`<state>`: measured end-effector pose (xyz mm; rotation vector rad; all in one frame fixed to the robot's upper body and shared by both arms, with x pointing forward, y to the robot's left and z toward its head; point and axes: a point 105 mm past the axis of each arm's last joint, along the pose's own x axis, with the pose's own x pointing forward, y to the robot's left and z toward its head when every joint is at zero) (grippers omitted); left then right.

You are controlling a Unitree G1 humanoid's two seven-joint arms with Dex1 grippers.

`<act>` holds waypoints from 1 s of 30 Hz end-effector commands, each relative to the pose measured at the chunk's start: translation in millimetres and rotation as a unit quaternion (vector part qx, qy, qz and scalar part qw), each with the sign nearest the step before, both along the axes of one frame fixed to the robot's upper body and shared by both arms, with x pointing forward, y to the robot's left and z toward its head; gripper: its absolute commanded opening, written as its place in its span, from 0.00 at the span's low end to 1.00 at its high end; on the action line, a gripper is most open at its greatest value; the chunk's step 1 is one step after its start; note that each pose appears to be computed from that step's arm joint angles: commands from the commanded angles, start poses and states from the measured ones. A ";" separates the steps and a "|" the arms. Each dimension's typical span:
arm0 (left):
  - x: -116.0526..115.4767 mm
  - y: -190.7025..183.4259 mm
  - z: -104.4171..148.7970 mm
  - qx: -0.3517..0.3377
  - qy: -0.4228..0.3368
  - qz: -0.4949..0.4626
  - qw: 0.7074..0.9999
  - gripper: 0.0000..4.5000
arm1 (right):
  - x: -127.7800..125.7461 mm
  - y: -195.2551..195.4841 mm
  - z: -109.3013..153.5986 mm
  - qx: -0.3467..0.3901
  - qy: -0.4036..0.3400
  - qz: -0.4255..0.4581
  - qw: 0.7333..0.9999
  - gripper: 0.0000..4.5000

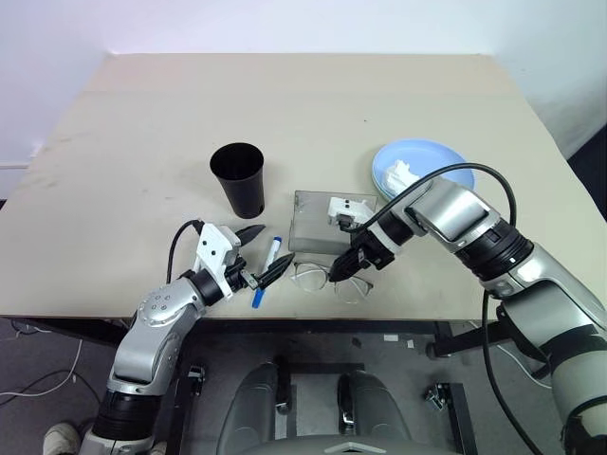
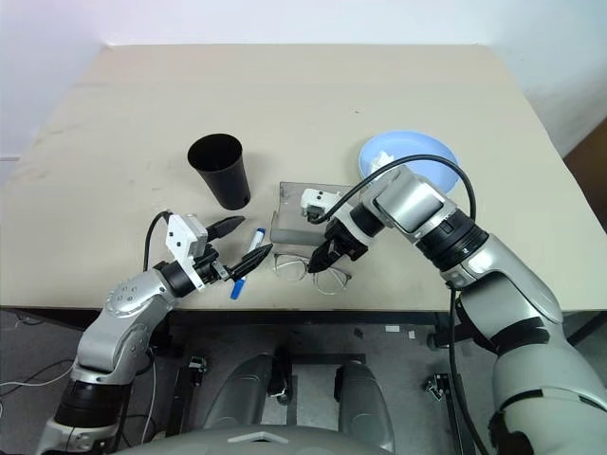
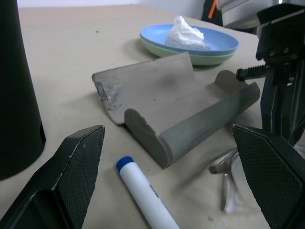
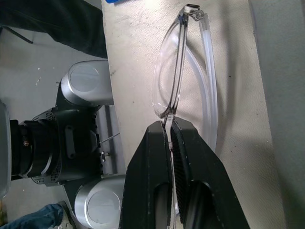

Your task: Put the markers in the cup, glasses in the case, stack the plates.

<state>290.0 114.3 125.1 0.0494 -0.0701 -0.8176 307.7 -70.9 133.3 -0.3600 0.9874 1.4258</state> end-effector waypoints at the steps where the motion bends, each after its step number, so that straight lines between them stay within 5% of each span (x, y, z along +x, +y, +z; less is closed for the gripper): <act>1: -2.2 -3.9 10.3 -0.001 -0.019 -0.007 1.000 1.00 | -2.2 1.7 21.5 0.020 -0.032 0.029 0.999 0.01; 12: -4.0 -0.8 15.6 0.000 -0.021 0.005 1.000 1.00 | 25.3 3.0 91.4 0.091 -0.169 0.066 0.979 0.01; 30: -8.9 13.8 6.4 0.001 -0.015 0.037 0.999 1.00 | 74.3 -1.1 63.9 0.032 -0.213 0.108 0.970 0.01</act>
